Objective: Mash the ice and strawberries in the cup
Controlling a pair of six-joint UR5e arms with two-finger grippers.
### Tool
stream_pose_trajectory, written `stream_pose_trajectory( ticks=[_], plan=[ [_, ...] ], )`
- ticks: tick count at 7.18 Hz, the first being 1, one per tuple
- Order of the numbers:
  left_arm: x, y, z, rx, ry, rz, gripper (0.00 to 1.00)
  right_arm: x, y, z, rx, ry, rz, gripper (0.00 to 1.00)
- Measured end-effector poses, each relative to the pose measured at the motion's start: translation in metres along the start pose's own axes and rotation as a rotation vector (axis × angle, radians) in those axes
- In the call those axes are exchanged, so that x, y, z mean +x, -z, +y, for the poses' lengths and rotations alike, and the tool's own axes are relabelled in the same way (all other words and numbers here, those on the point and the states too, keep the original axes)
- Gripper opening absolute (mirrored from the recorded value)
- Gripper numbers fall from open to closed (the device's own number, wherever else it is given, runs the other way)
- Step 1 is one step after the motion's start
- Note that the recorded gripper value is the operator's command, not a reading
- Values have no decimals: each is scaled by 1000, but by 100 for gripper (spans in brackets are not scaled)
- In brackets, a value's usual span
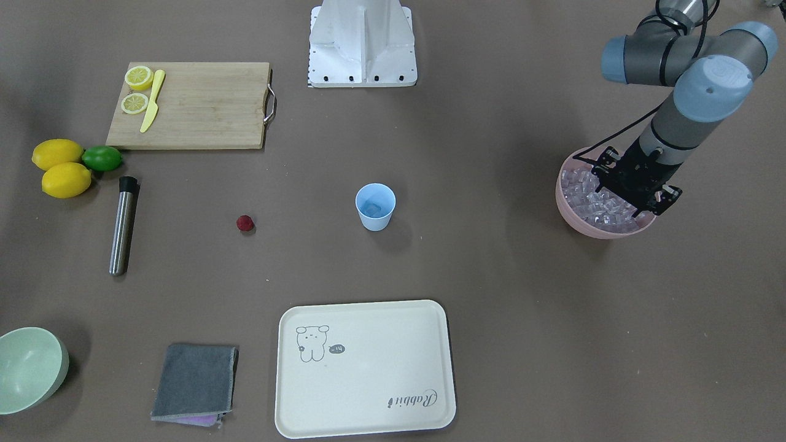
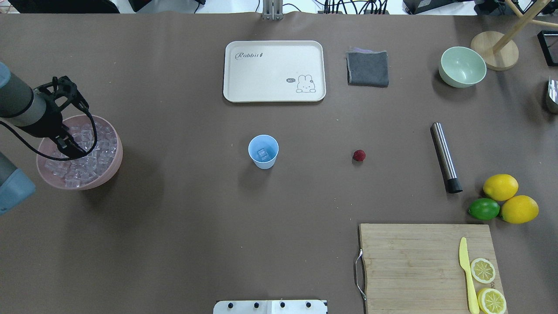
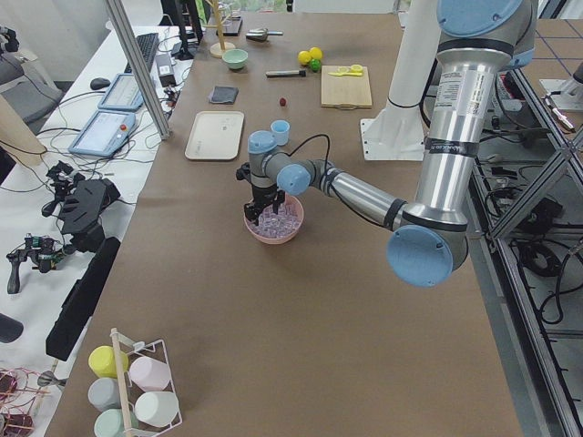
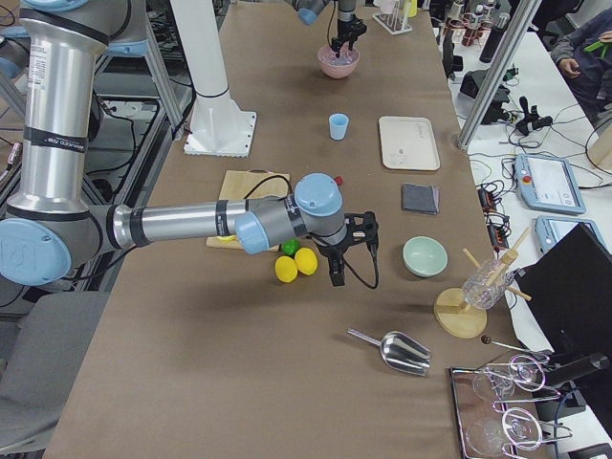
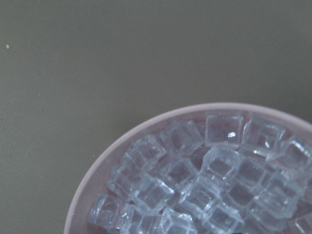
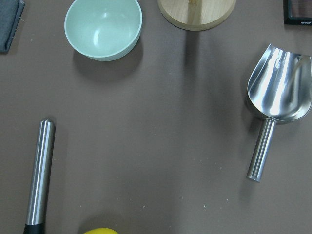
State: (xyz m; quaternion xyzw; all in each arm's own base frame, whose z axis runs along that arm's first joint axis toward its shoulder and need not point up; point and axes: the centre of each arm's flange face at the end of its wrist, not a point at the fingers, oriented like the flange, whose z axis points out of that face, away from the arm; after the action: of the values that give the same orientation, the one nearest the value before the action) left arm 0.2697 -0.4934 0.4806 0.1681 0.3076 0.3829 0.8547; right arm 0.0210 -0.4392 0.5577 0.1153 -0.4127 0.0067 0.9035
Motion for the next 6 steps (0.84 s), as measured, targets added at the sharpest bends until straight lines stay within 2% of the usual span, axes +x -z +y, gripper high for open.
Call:
stream_pose_trajectory(
  ticks=[2, 4, 6],
  plan=[
    [0, -6, 7, 22, -21, 17, 78, 0, 0, 0, 0, 1, 0, 100],
    [5, -5, 4, 32, -22, 61, 76, -1, 0, -1, 0, 1, 0, 100],
    [5, -6, 2, 33, -28, 69, 73, 0, 0, 0, 0, 1, 1, 100]
  ],
)
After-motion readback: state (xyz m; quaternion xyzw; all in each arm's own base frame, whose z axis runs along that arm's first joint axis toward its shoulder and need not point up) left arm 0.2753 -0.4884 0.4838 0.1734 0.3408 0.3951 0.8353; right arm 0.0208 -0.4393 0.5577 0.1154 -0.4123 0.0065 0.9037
